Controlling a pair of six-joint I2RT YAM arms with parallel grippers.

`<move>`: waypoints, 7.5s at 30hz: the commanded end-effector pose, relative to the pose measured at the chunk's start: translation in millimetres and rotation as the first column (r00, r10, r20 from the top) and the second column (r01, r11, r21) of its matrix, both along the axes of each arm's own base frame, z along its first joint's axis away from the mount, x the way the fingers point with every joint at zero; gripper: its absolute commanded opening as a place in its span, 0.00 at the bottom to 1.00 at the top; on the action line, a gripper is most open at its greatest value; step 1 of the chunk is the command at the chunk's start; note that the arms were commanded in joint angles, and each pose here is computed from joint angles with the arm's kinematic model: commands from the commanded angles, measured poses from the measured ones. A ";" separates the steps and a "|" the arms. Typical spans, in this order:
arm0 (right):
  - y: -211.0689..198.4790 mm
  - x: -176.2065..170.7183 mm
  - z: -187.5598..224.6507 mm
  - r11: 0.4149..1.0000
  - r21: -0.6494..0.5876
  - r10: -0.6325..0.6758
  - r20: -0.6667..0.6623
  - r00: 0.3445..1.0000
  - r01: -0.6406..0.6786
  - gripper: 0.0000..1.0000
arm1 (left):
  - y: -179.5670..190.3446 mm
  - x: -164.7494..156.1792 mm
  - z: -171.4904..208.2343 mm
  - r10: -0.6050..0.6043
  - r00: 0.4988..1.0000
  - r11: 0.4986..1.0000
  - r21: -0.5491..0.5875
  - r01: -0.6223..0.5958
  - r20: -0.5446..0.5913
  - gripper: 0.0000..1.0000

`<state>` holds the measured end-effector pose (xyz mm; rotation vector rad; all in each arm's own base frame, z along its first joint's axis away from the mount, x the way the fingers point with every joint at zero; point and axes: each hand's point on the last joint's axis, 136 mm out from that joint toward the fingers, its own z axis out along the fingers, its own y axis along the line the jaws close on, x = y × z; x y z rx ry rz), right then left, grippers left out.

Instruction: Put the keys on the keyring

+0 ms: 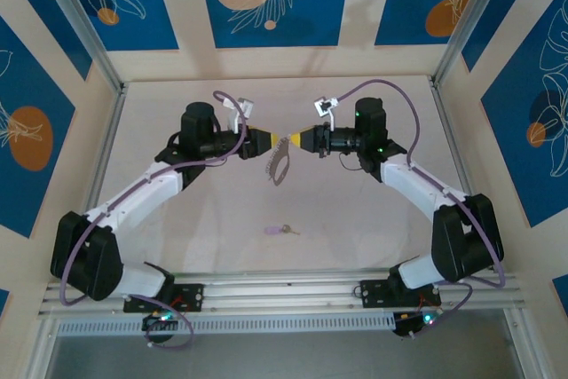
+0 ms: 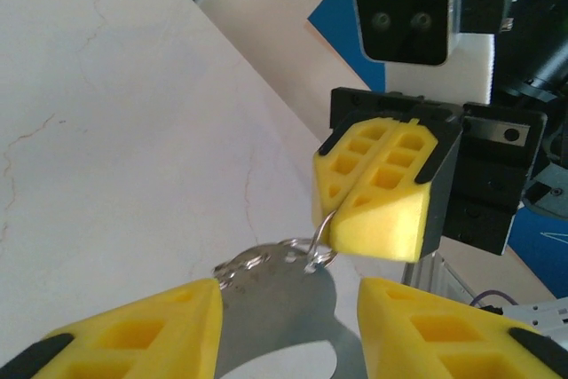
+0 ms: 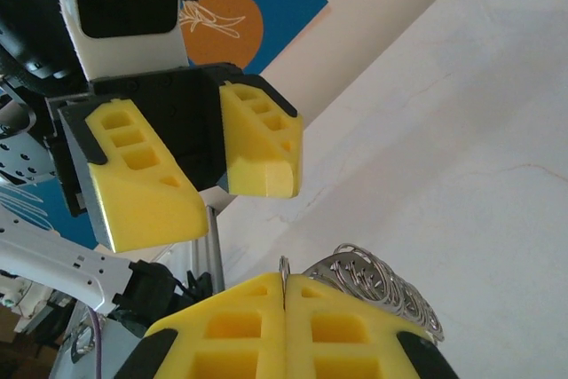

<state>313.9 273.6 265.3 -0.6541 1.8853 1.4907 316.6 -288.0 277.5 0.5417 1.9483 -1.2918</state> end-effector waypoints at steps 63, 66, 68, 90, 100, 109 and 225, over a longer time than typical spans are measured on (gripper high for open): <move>2.1 23.8 25.4 0.995 0.083 -0.046 -0.005 0.999 0.046 0.42 | -26.6 -8.5 11.9 -0.110 0.981 0.991 -0.057 0.120 0.162 0.00; -15.6 26.4 27.0 0.989 0.104 -0.109 -0.012 0.994 0.109 0.46 | -25.0 -7.0 12.4 -0.096 0.980 0.993 -0.054 0.106 0.175 0.00; -25.0 26.3 26.6 0.983 0.118 -0.141 -0.016 0.990 0.142 0.46 | -24.8 -6.2 12.0 -0.092 0.979 0.993 -0.051 0.103 0.181 0.00; -7.7 4.7 13.6 0.993 0.116 -0.012 -0.007 1.000 0.013 0.41 | -34.2 -4.6 19.8 -0.149 0.961 0.982 -0.081 0.171 0.232 0.00; -5.8 8.6 6.2 0.993 0.119 -0.009 -0.024 1.000 0.011 0.40 | -35.4 -7.9 26.8 -0.163 0.957 0.977 -0.094 0.191 0.241 0.00; -0.6 4.5 13.4 0.992 0.127 0.023 -0.004 1.000 -0.023 0.26 | -36.0 -9.6 30.7 -0.172 0.955 0.974 -0.105 0.201 0.240 0.00; -36.6 -25.4 86.8 0.991 0.132 -0.038 0.211 0.977 0.010 0.50 | -8.1 -31.0 82.2 -0.196 0.871 0.979 0.040 0.200 0.451 0.00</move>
